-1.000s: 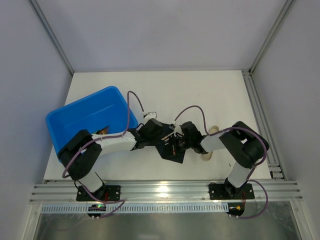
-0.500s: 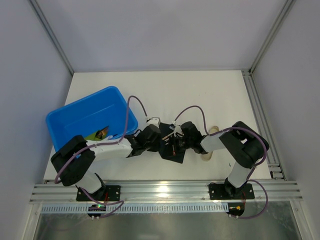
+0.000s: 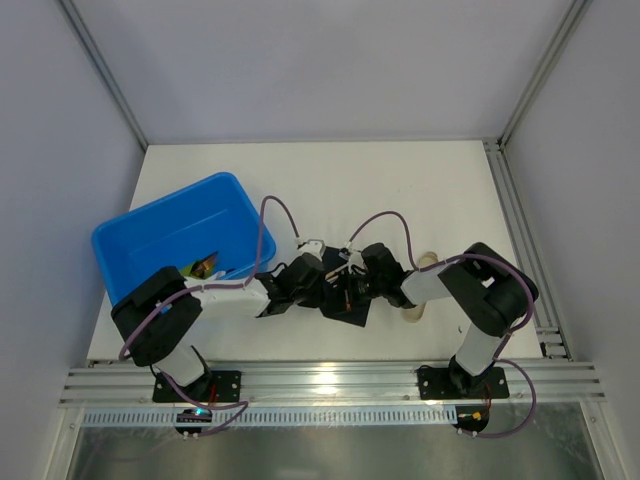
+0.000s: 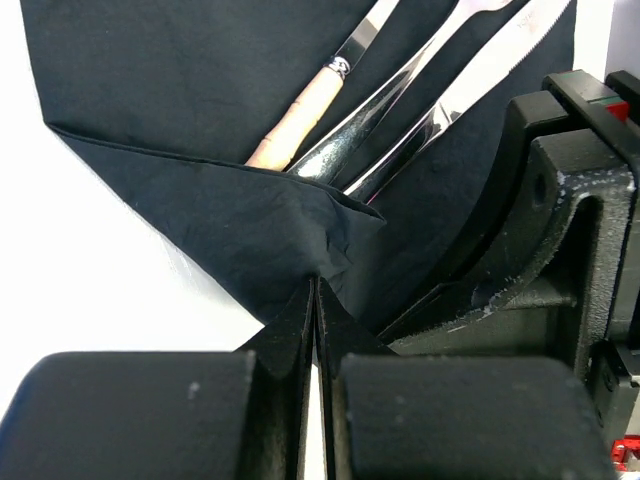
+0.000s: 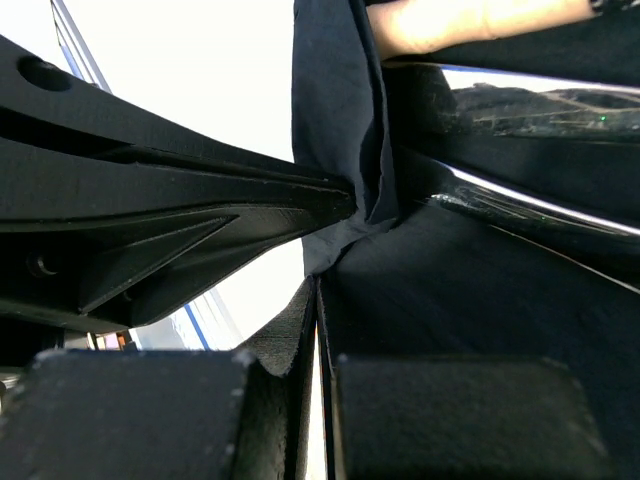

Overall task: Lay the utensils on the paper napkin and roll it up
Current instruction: Roll the napkin at the center of the board.

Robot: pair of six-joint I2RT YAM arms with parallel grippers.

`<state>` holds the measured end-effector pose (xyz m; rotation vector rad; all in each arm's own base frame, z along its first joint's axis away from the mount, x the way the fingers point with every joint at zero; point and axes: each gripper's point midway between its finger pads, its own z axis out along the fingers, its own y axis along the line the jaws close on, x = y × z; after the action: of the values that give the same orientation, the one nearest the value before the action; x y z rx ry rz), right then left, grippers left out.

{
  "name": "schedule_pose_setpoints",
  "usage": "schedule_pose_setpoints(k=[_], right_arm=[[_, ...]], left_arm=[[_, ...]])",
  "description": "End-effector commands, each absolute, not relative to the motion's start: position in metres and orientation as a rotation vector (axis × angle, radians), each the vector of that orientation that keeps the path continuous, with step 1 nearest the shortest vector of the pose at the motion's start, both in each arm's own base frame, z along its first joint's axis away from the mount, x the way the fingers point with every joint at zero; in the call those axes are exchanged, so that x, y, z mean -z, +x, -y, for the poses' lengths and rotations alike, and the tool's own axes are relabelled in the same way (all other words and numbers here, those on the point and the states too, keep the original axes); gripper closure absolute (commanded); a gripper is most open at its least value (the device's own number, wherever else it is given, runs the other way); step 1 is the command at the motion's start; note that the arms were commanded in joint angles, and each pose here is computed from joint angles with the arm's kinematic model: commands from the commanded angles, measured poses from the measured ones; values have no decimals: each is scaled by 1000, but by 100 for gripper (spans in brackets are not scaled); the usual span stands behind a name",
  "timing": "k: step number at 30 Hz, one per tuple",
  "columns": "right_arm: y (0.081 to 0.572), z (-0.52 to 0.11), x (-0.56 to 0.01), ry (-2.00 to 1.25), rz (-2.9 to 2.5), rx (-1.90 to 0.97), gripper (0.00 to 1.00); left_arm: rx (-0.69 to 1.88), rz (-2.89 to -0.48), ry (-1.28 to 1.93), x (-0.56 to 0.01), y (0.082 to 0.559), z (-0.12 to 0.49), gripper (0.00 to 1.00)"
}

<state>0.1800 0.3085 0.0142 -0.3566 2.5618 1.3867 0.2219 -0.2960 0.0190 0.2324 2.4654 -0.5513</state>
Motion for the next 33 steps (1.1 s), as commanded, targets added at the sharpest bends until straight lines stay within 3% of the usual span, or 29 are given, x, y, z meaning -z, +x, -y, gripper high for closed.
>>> schedule_pose_setpoints(k=[1, 8, 13, 23, 33], right_arm=[[186, -309, -14, -356, -2542, -1341, 96], [191, -307, -34, -356, -2503, -1310, 96], [206, -289, -55, -336, -2503, -1103, 95], [207, -210, -56, -262, -2649, -555, 72], [162, -199, -42, -107, -2740, -671, 62]], left_arm=[[501, -2476, 213, -10, 224, 292, 100], [481, -2491, 204, -6, 223, 289, 100], [475, -2483, 210, -10, 224, 288, 100], [488, -2485, 201, -11, 224, 290, 100], [488, -2501, 197, -13, 221, 289, 100]])
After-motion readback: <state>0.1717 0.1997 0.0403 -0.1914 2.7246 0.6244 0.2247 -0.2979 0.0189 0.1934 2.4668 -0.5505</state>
